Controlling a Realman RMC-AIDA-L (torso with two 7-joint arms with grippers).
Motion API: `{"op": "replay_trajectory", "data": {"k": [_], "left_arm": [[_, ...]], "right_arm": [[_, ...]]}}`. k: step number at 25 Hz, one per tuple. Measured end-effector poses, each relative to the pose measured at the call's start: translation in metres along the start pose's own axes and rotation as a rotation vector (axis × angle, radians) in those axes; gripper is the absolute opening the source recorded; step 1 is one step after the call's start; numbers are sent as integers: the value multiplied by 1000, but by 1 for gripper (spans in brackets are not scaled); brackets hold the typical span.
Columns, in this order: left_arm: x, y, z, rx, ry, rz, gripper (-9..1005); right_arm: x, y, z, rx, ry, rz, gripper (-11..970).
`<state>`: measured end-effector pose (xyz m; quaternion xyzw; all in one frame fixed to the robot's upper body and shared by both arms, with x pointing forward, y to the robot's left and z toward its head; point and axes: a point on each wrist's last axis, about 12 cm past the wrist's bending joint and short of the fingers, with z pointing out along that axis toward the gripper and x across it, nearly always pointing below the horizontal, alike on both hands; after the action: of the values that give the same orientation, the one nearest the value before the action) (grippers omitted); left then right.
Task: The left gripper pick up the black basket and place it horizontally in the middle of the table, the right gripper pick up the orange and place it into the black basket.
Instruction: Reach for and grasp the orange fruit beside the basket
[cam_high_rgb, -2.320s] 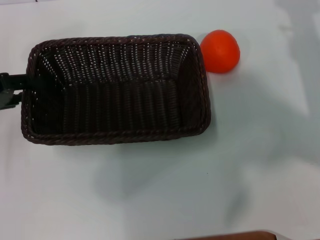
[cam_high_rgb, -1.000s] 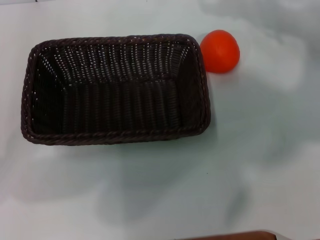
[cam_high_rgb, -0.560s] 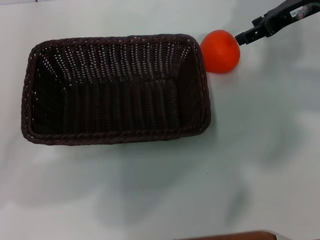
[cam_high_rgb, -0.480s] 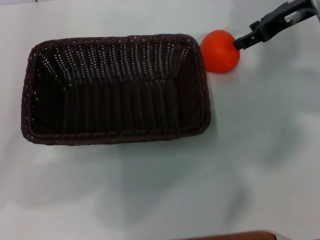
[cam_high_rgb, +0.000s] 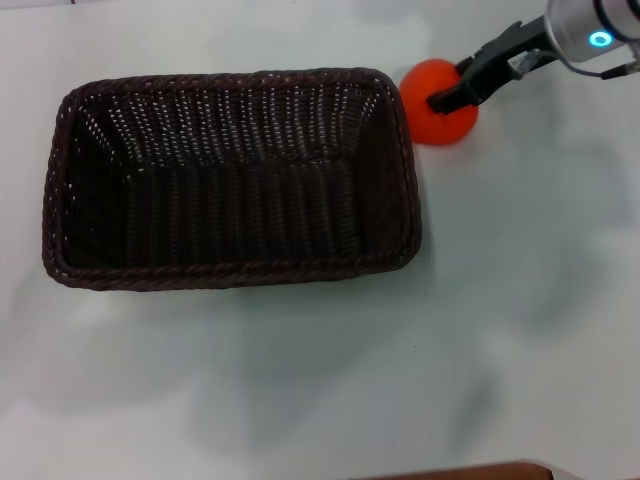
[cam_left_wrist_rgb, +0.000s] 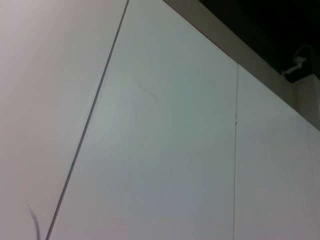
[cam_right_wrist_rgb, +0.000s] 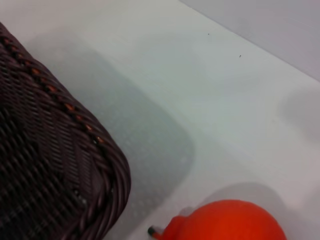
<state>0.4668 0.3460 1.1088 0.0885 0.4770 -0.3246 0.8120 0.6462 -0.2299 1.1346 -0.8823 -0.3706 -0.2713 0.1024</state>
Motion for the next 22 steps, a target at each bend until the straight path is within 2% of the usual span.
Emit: {"op": "replay_trajectory", "data": {"k": [5, 11, 16, 19, 22], "left_arm": [[0, 0, -1, -5, 2, -2, 598], [2, 0, -2, -13, 3, -14, 598], [3, 0, -1, -14, 1, -17, 598], [3, 0, -2, -19, -2, -17, 598], [3, 0, -3, -21, -3, -17, 598]], "right_arm": [[0, -8, 12, 2, 7, -28, 623], [0, -10, 14, 12, 10, -32, 555], [-2, -10, 14, 12, 9, -27, 359], [-3, -9, 14, 12, 16, -18, 202], [-4, -4, 9, 14, 47, 8, 170]]}}
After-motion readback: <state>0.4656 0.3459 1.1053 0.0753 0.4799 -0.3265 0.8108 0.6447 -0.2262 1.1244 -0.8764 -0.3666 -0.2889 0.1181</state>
